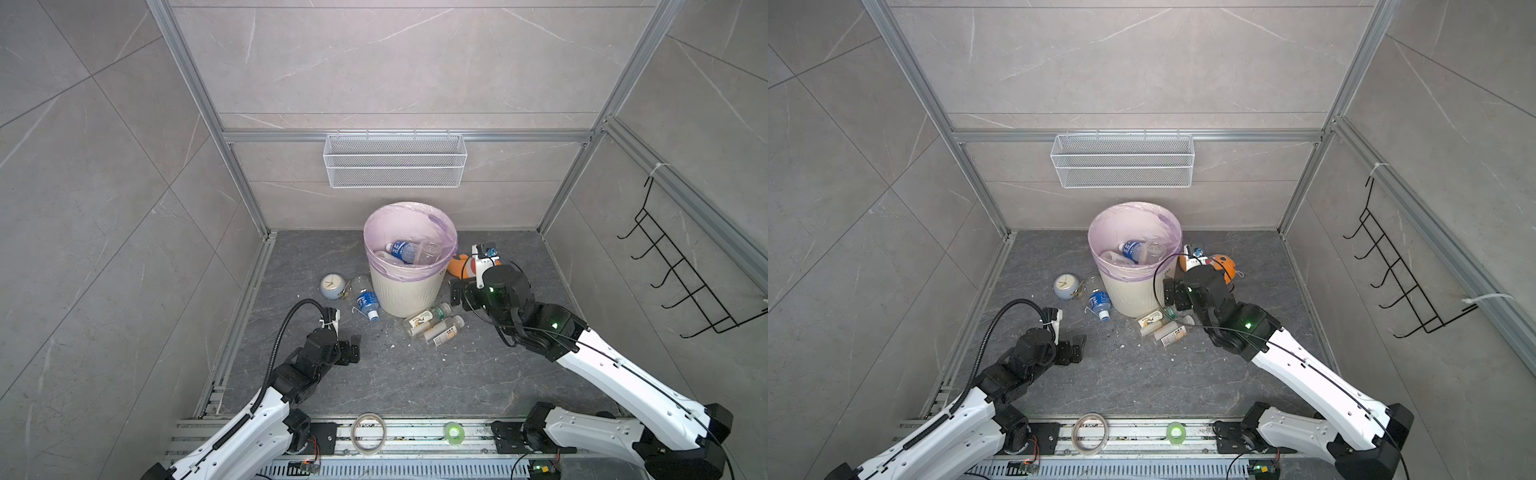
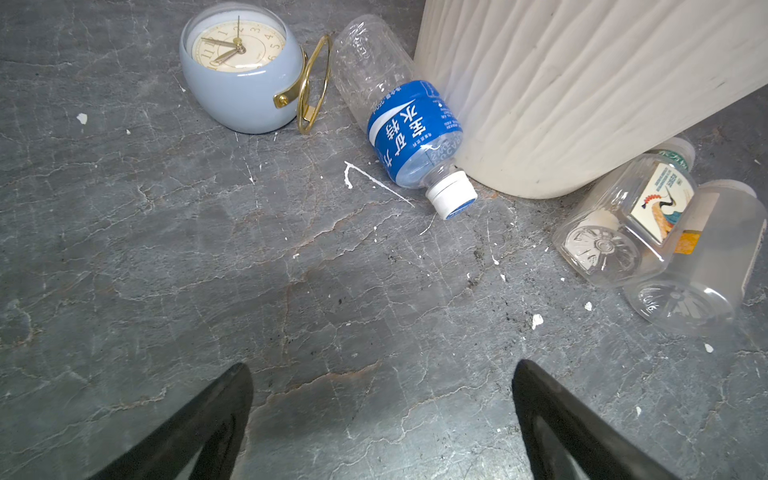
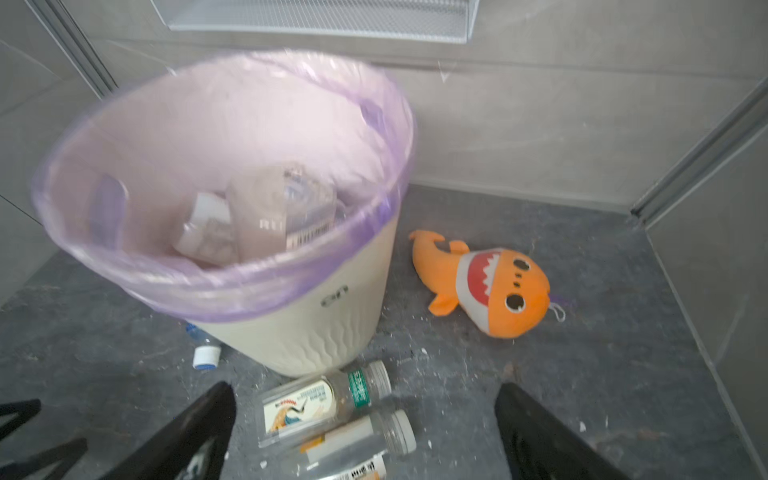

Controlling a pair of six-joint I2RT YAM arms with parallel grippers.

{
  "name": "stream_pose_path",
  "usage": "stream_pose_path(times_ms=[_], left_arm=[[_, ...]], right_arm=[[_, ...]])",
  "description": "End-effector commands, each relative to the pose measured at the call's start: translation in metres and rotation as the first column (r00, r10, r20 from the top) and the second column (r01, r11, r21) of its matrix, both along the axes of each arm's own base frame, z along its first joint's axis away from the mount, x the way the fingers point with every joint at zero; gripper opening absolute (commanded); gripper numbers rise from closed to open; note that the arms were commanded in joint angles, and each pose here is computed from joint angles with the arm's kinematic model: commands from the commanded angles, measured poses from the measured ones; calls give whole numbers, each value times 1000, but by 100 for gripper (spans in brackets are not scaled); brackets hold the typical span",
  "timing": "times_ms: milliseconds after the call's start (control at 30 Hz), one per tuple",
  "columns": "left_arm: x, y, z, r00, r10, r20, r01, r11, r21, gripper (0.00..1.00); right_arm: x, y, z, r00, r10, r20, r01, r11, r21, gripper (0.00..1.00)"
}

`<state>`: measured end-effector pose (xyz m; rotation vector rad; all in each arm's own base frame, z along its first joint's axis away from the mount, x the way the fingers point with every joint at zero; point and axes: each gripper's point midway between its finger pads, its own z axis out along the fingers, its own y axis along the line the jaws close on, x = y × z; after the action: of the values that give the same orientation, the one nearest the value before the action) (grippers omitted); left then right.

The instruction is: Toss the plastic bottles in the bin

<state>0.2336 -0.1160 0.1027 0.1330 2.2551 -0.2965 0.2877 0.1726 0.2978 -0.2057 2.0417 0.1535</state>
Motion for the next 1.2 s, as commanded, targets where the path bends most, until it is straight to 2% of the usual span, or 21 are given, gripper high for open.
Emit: stream_pose_path(times_ms=[0, 200, 333, 500, 633, 833, 1000, 1167], left_arm=[[12, 0, 20, 998, 44, 33, -43, 998, -34, 100], [26, -4, 22, 994, 110, -14, -111, 982, -150, 100], [48, -7, 38, 990, 139, -30, -143, 962, -233, 100], [79, -10, 52, 985, 156, -72, -169, 946, -276, 100], [103, -6, 52, 977, 179, -117, -207, 929, -307, 100], [128, -10, 44, 970, 175, -168, -220, 926, -307, 100], [139, -22, 35, 967, 135, -217, -201, 927, -317, 99], [146, -31, 27, 958, 115, -263, -205, 914, -349, 93]], right_arm=[[-16, -17, -27, 997, -49, -51, 52, 997, 56, 99], [-47, -38, -95, 982, -67, -176, 81, 994, 73, 99], [-63, -49, -130, 969, -79, -233, 101, 991, 85, 99], [-74, -58, -159, 959, -98, -267, 125, 988, 86, 99], [-77, -66, -172, 958, -116, -263, 140, 988, 73, 99], [-77, -64, -170, 966, -100, -239, 127, 987, 102, 99], [-77, -63, -171, 967, -94, -239, 121, 987, 102, 99], [-77, -63, -171, 967, -94, -235, 122, 987, 107, 99]])
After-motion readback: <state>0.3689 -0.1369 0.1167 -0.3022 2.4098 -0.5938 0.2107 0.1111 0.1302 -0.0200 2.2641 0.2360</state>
